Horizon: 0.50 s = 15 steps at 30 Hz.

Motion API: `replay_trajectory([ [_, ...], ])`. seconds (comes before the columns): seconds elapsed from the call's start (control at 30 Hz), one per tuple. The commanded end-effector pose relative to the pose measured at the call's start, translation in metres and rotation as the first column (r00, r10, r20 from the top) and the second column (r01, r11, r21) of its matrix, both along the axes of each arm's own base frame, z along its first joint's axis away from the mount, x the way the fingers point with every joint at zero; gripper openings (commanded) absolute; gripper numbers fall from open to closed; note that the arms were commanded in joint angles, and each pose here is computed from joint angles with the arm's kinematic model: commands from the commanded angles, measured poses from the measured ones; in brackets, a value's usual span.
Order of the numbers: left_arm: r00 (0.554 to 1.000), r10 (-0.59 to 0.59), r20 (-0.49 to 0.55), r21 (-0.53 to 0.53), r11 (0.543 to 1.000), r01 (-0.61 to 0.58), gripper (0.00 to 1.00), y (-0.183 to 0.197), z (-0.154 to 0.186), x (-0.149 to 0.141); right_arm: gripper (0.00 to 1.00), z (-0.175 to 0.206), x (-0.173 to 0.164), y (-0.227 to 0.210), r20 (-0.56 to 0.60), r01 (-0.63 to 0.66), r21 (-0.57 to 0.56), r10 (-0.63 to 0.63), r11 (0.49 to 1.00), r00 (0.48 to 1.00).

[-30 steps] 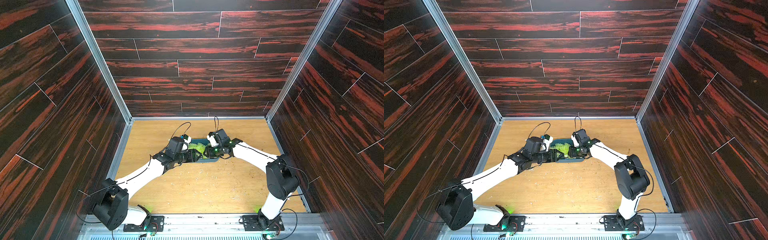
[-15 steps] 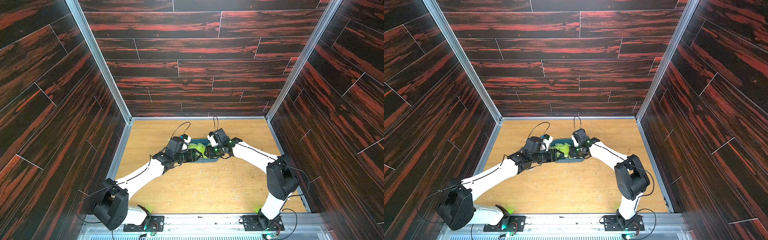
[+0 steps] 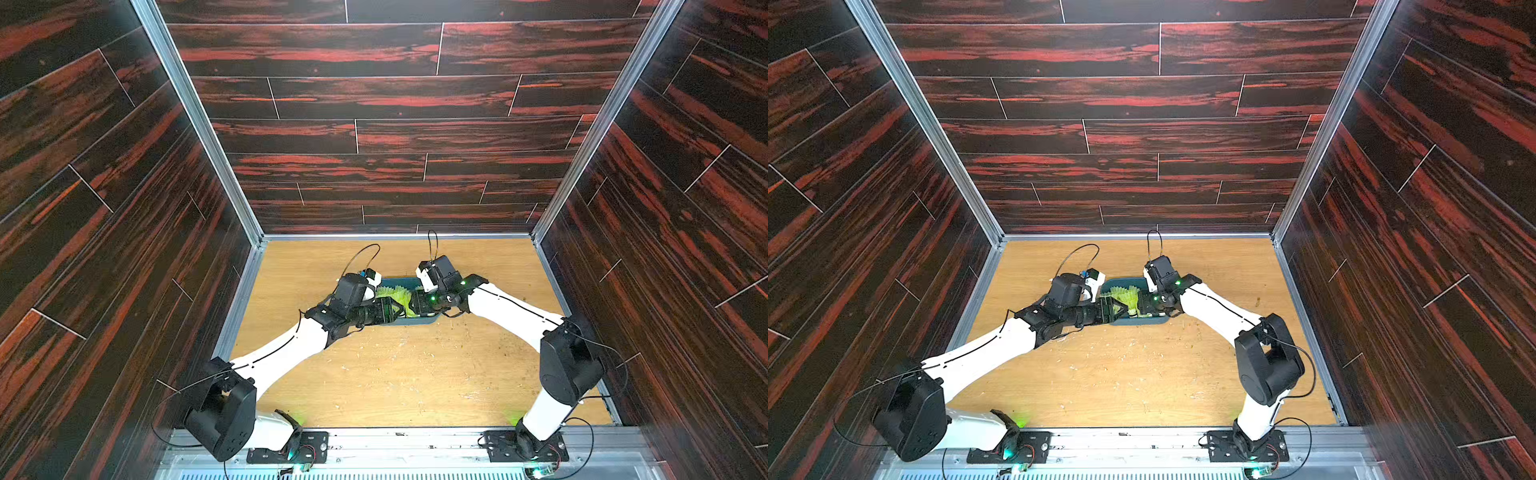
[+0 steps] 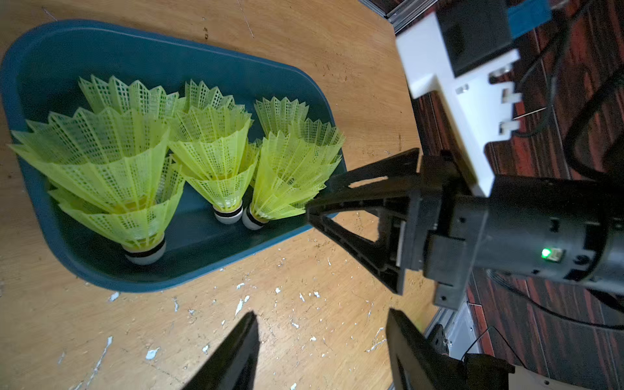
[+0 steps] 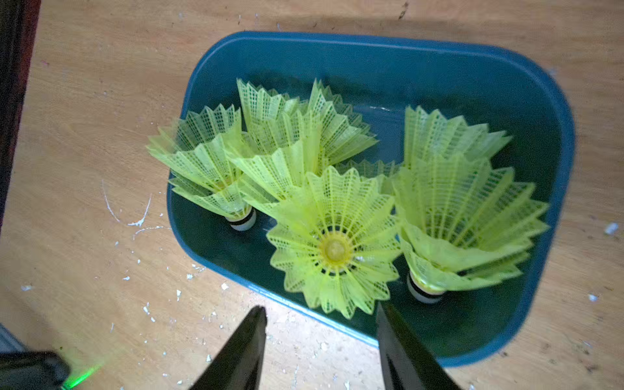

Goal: Put the shuttlecocks into the storage box
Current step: Place the shuttlecock in the storage box.

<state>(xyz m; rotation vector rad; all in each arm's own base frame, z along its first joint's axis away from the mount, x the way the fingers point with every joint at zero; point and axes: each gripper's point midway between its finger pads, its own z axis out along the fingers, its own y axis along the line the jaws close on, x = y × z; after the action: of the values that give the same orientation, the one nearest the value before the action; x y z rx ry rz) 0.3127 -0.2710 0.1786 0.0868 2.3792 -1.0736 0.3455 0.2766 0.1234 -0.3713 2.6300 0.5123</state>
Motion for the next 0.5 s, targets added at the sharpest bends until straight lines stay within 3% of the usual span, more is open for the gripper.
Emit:
replay_trajectory([
  [0.0,1.0,0.0,0.022,-0.022,1.0,0.0,0.64,0.003,0.009,-0.004,0.57,0.022,0.0,0.001,0.042,-0.008,0.002,0.008,1.0,0.999],
  [0.3,0.999,0.03,0.021,-0.026,0.999,-0.03,0.64,0.01,0.015,-0.008,0.7,0.068,0.003,-0.009,0.153,0.031,0.031,-0.035,0.999,0.988],
  [0.33,0.999,0.034,0.019,-0.025,0.999,-0.034,0.65,0.011,0.015,-0.009,0.93,0.073,0.003,-0.011,0.165,0.041,0.033,-0.046,0.999,0.985],
  [0.37,0.999,0.038,0.019,-0.024,0.999,-0.037,0.65,0.013,0.015,-0.01,0.98,0.078,0.003,-0.014,0.176,0.045,0.032,-0.05,0.998,0.983],
  [0.47,0.998,0.051,0.019,-0.018,0.999,-0.051,0.65,0.016,0.016,-0.012,0.98,0.091,0.001,-0.02,0.203,0.058,0.031,-0.063,0.998,0.977],
])
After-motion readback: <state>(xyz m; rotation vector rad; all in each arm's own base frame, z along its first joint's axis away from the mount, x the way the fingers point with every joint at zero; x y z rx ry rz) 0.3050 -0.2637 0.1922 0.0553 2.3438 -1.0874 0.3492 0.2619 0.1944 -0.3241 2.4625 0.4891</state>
